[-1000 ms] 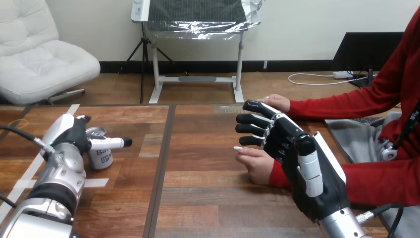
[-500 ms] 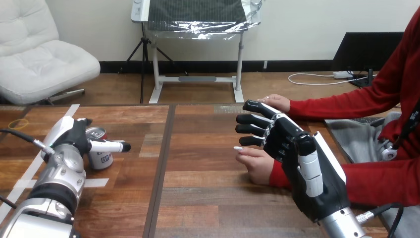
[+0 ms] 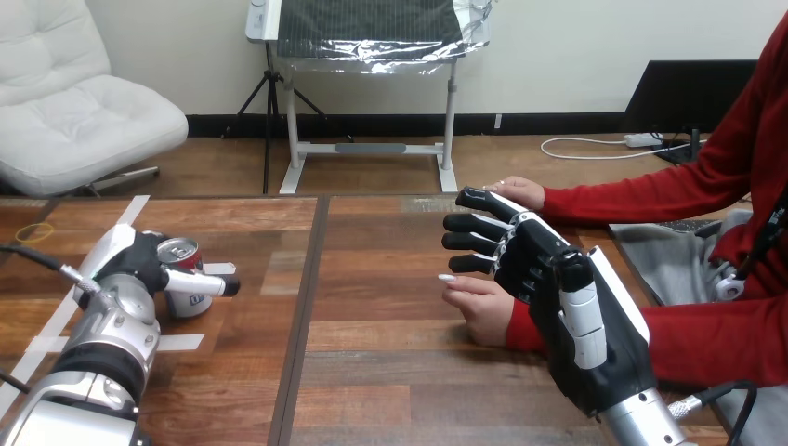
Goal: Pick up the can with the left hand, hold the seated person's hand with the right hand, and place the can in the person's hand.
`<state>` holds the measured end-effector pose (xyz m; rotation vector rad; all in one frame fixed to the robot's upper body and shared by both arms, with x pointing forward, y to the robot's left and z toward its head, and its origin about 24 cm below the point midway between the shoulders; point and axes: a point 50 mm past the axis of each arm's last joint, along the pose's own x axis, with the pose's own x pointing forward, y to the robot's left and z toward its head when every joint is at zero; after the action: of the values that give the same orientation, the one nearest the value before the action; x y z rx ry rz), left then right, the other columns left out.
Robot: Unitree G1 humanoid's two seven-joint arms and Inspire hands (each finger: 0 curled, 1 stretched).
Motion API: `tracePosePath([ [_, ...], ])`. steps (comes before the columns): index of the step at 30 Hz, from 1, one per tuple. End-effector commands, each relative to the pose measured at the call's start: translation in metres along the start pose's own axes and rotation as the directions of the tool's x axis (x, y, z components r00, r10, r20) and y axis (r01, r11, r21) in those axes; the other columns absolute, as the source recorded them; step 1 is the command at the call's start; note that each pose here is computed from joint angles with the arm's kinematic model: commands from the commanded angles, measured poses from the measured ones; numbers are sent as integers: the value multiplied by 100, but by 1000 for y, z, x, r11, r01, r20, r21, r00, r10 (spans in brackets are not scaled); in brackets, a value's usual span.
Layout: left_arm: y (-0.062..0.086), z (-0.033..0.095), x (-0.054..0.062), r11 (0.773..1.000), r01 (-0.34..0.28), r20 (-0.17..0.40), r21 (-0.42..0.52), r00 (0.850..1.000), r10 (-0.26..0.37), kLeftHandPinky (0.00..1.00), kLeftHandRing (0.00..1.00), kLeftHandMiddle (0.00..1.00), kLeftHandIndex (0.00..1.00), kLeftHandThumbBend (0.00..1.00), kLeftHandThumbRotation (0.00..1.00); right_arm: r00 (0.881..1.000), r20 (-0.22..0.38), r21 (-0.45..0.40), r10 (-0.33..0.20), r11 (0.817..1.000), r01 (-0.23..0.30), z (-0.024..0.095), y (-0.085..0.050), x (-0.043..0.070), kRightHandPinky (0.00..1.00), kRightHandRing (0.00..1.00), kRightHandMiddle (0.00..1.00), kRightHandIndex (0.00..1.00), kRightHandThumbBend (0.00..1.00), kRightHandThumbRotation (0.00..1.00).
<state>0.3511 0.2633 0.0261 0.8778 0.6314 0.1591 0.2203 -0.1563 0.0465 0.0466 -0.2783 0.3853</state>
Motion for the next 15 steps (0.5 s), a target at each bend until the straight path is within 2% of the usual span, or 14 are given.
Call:
tracePosePath([
  [1, 11, 20, 0, 1000, -24, 43, -8, 999, 24, 60, 75, 81, 82, 80, 19, 994, 106, -30, 14, 999, -11, 19, -2, 15, 72, 78, 79, 84, 87, 100],
  [6, 11, 19, 0, 1000, -24, 38, -11, 999, 24, 54, 70, 77, 78, 79, 16, 994, 107, -31, 14, 999, -10, 19, -2, 15, 72, 77, 79, 84, 87, 100],
  [15, 11, 18, 0, 1000, -30, 30, -8, 999, 30, 50, 67, 74, 75, 80, 13, 994, 106, -31, 17, 999, -13, 19, -3, 15, 72, 77, 79, 84, 88, 100],
])
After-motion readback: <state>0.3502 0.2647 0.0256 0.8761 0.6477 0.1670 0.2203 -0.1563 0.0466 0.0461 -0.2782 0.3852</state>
